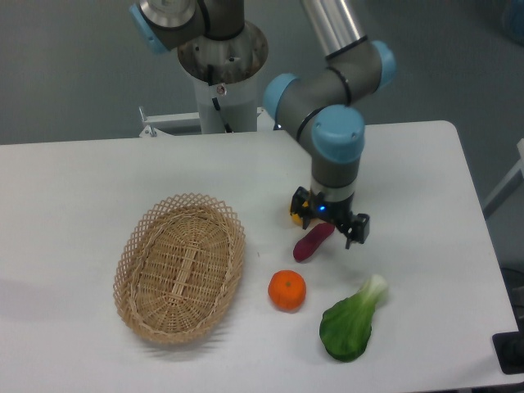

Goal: Pick up the sweet potato from the table
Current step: 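Lower the open gripper over the purple sweet potato, then close the gripper around the purple sweet potato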

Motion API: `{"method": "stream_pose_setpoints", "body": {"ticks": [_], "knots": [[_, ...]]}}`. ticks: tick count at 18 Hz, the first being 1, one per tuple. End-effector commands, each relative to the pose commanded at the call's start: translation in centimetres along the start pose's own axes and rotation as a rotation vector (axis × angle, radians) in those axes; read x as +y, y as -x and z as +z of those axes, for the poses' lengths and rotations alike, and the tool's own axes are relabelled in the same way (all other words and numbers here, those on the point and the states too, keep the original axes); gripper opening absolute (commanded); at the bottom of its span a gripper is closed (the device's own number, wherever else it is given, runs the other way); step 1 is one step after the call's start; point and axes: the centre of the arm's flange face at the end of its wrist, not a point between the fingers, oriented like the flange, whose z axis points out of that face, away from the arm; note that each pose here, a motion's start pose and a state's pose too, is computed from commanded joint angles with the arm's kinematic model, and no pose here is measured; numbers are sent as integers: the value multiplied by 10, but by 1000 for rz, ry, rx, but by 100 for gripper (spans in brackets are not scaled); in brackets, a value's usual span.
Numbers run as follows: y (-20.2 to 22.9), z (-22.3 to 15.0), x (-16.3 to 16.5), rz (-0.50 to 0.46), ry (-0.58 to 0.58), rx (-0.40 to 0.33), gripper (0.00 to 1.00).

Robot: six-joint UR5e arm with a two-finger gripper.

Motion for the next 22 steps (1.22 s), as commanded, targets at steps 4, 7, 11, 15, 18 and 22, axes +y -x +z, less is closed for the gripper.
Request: {"method": "stream_pose_setpoints", "body": {"ticks": [4,7,11,15,18,22], "knots": [[-3,14,0,15,3,7,100],[-6,19,2,28,11,17,100],[-11,26,9,56,54,16,100],[-10,28,8,56,55,11,100],[-5,22,6,57,45,-8,54],[-4,22,7,69,46,-9,27]]}}
